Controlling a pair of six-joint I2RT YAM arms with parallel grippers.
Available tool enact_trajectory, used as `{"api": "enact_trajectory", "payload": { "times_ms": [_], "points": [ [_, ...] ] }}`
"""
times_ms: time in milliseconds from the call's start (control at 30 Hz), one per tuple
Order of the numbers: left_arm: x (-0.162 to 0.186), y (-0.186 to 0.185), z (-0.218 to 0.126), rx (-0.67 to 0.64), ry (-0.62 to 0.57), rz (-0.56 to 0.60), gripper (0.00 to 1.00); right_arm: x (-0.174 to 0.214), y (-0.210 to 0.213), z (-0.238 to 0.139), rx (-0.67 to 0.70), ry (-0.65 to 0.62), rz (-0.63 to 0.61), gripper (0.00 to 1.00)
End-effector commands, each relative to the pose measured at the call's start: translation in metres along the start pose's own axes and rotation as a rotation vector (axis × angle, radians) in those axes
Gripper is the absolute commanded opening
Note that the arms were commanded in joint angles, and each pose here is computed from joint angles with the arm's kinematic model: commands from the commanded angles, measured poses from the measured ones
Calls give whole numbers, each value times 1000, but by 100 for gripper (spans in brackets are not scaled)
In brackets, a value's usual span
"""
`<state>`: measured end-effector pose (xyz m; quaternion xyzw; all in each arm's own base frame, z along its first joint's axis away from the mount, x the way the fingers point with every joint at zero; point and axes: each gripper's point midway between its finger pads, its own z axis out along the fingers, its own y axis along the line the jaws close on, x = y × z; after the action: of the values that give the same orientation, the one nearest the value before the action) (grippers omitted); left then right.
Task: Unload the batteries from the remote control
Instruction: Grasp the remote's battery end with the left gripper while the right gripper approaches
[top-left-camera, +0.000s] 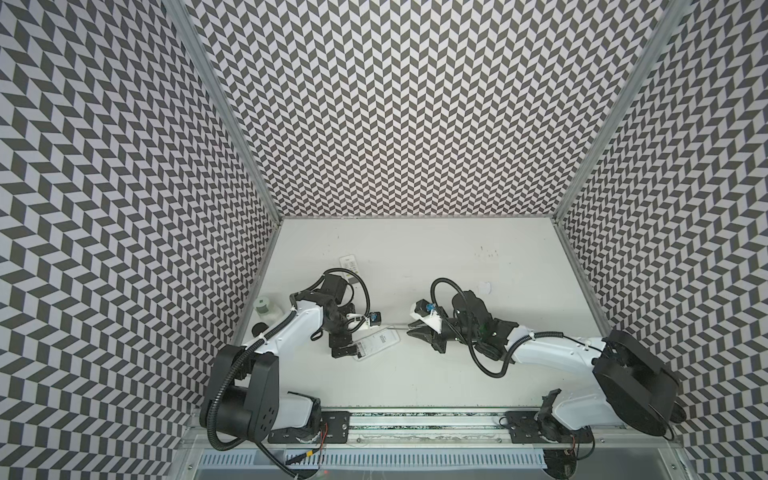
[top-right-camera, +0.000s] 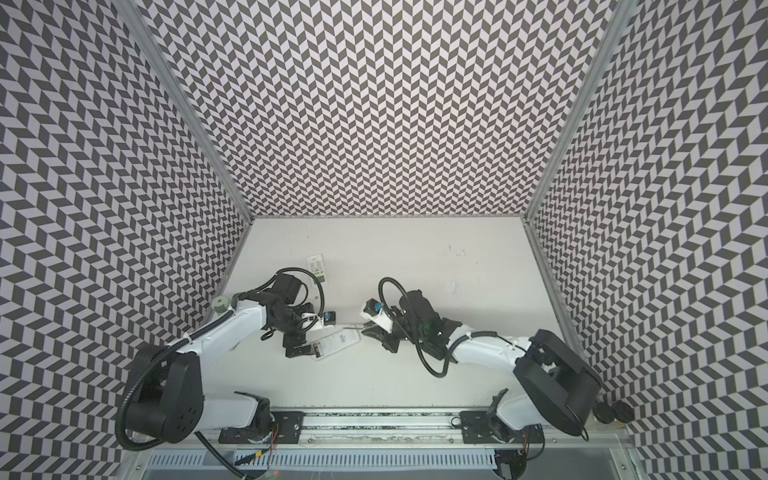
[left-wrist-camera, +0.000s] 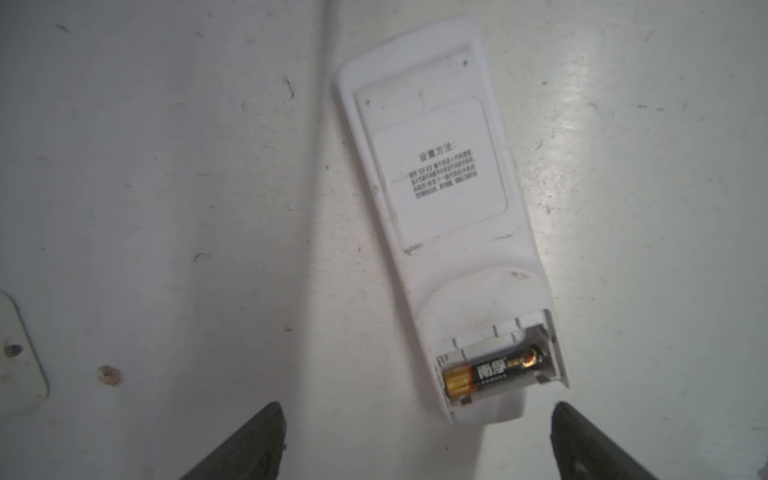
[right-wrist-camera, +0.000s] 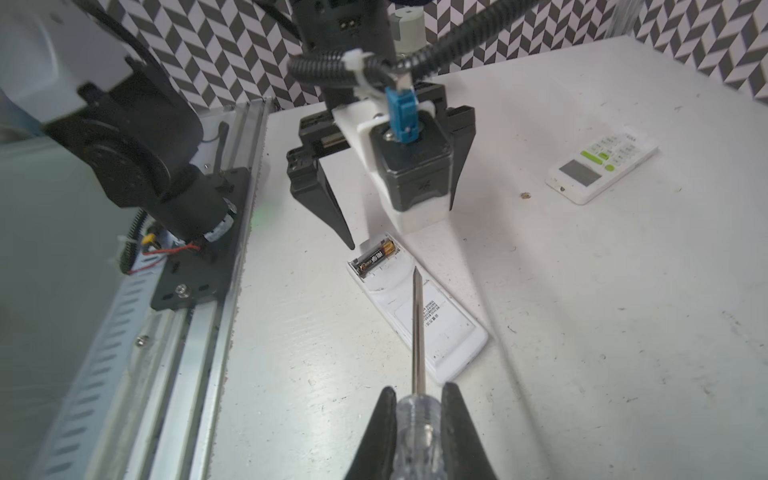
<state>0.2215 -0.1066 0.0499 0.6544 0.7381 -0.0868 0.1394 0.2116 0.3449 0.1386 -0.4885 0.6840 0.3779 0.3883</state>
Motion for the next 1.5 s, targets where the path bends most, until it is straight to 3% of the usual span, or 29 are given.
{"api": "enact_trajectory", "payload": {
  "times_ms": [0,133,500,600,733,900,1133,1467],
  "points": [
    [-9,-16,2,25,-72,-15,100,-5,6,-4,-112,-11,177,0],
    [-8,-13,14,-11,-68,-15,100,2,-4,-1,-88,42,221,0],
    [5,0,28,-115,-25,31,96,0,-6,-1,-80,2,203,0],
    [5,-1,34,-112,-27,50,90,5,-10,3,-69,49,210,0],
    [-3,1,32,-102,-62,70,77,5,-10,-2,-70,22,226,0],
    [-11,8,34,-92,-59,121,70,11,-11,-6,-47,42,223,0],
    [-35,6,38,-22,-100,198,61,13,-1,-13,15,5,14,0],
    [-52,-4,35,31,-181,247,64,13,20,-14,128,-61,-354,0]
  ]
}}
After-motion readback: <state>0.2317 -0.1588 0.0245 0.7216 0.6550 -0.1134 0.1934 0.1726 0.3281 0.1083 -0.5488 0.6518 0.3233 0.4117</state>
